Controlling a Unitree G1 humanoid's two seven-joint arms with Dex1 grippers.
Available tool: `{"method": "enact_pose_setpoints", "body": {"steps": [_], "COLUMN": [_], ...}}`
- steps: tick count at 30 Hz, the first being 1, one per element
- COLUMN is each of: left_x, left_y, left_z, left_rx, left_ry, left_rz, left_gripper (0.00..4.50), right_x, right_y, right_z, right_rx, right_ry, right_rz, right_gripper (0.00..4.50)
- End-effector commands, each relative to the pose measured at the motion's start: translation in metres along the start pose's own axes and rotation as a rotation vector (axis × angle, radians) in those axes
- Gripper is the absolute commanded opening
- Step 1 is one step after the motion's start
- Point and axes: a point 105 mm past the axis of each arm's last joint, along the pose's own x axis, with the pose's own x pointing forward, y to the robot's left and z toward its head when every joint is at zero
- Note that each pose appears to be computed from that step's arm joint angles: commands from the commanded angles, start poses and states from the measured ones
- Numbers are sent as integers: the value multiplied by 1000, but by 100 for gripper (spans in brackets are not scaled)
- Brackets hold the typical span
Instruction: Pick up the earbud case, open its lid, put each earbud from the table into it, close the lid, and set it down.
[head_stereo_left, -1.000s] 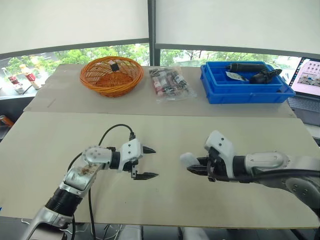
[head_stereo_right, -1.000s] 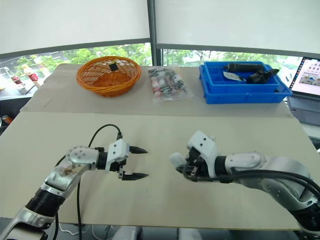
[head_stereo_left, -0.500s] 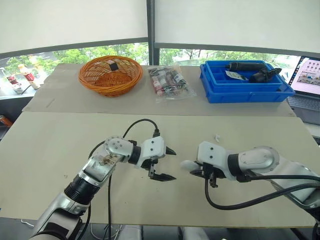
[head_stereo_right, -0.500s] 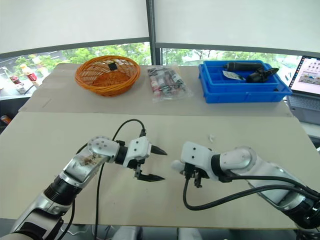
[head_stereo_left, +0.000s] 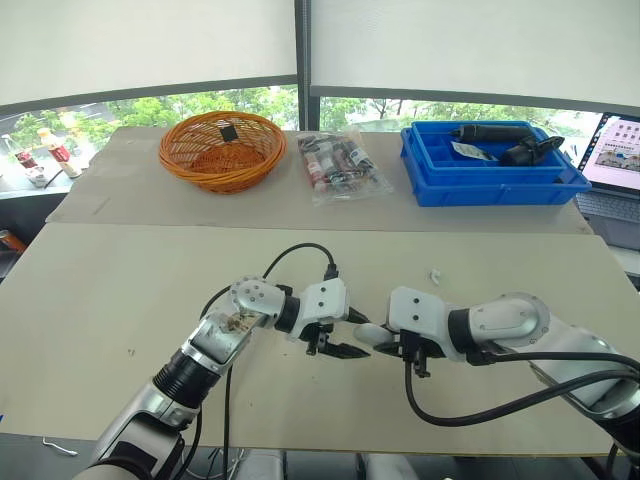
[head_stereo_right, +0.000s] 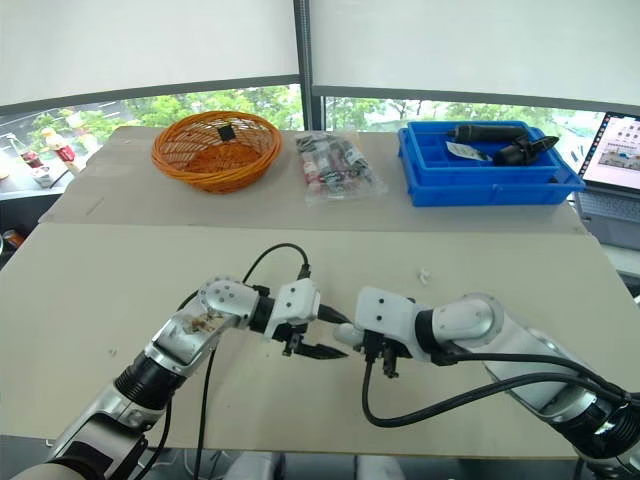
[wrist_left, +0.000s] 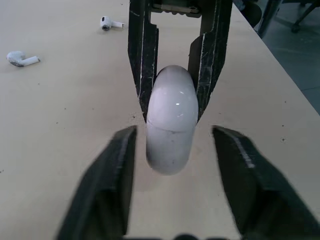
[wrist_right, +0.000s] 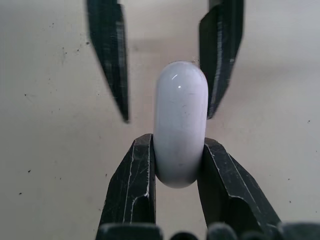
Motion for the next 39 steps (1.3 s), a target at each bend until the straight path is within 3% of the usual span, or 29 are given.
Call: {"method": "enact_pose_setpoints", "body": {"steps": [1, 10, 12, 14, 19, 23, 27, 39], "left_x": [1, 2, 1, -2, -14, -20, -18, -15], "left_y": [2, 1, 0, -1, 1, -3, -7, -13], "left_z": [7, 7, 5, 2, 7, -6, 1, 10], "left_rx": [60, 54, 41, 2, -196, -236, -231, -205], "left_ry": [-6, -18, -19, -43, -296, -307, -326, -326], "left_rz": [-1, 10, 14, 26, 96, 101, 68, 26], "left_gripper": [66, 54, 54, 54, 54, 54, 54, 54], "right_x": [-6, -6, -10, -18, -38, -47, -46, -38], "right_y": [-3, -2, -5, -7, -18, -12, -16, -27], "right_z": [12, 15, 12, 9, 8, 21, 40, 34], "right_rx": [-48, -47, -48, -53, -120, -151, -114, -93], "right_ry": [-37, -58, -49, -31, -14, -89, -203, -198], "right_rz": [-28, -38, -50, -58, -136, -139, -192, -256], "right_gripper": [75, 75, 178, 245, 415, 419, 419, 419]}}
